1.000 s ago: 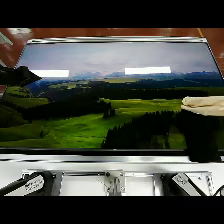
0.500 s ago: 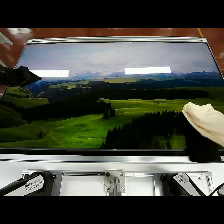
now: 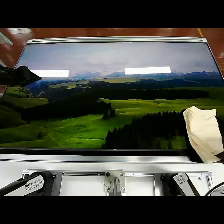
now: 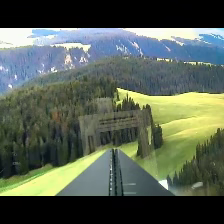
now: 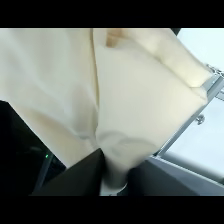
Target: Fold the shirts.
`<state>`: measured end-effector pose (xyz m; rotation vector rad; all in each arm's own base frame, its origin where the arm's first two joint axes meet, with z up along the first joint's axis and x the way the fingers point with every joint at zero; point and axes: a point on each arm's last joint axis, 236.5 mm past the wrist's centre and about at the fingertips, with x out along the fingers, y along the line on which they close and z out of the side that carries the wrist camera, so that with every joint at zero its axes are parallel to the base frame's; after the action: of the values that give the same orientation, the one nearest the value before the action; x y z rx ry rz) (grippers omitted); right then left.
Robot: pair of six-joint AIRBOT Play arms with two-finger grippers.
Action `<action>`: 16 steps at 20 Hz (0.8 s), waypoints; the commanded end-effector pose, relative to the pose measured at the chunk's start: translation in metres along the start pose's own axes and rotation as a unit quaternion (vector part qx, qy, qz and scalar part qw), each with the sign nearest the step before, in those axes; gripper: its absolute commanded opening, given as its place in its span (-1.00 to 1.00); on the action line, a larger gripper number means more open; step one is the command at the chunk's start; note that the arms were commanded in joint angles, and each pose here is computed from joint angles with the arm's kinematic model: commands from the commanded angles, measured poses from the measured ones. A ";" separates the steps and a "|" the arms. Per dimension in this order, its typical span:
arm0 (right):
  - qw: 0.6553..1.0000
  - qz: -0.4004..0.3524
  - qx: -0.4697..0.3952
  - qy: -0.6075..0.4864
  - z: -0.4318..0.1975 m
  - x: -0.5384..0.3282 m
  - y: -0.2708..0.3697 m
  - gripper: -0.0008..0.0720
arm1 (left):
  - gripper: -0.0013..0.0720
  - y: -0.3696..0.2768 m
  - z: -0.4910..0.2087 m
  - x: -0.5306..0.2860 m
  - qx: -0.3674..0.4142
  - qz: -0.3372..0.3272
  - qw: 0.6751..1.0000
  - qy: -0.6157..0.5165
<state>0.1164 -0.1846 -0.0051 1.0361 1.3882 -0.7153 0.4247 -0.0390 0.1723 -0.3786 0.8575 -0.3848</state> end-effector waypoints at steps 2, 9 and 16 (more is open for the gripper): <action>0.998 -0.017 -0.028 -0.055 0.025 0.007 -0.009 0.73 | -0.87 0.000 0.000 0.000 0.000 0.000 1.000 0.000; 0.945 0.089 -0.131 -0.286 0.107 -0.125 0.096 0.72 | -0.88 -0.018 -0.020 0.026 0.049 0.008 0.998 0.046; 0.913 0.062 -0.382 -0.132 0.007 -0.046 0.232 0.89 | -0.57 -0.021 -0.132 0.097 0.163 0.173 0.933 0.269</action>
<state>0.3096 -0.1594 0.0985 0.4689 1.0330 -0.3000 0.3936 -0.1145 0.0722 0.0300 1.2223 -0.3508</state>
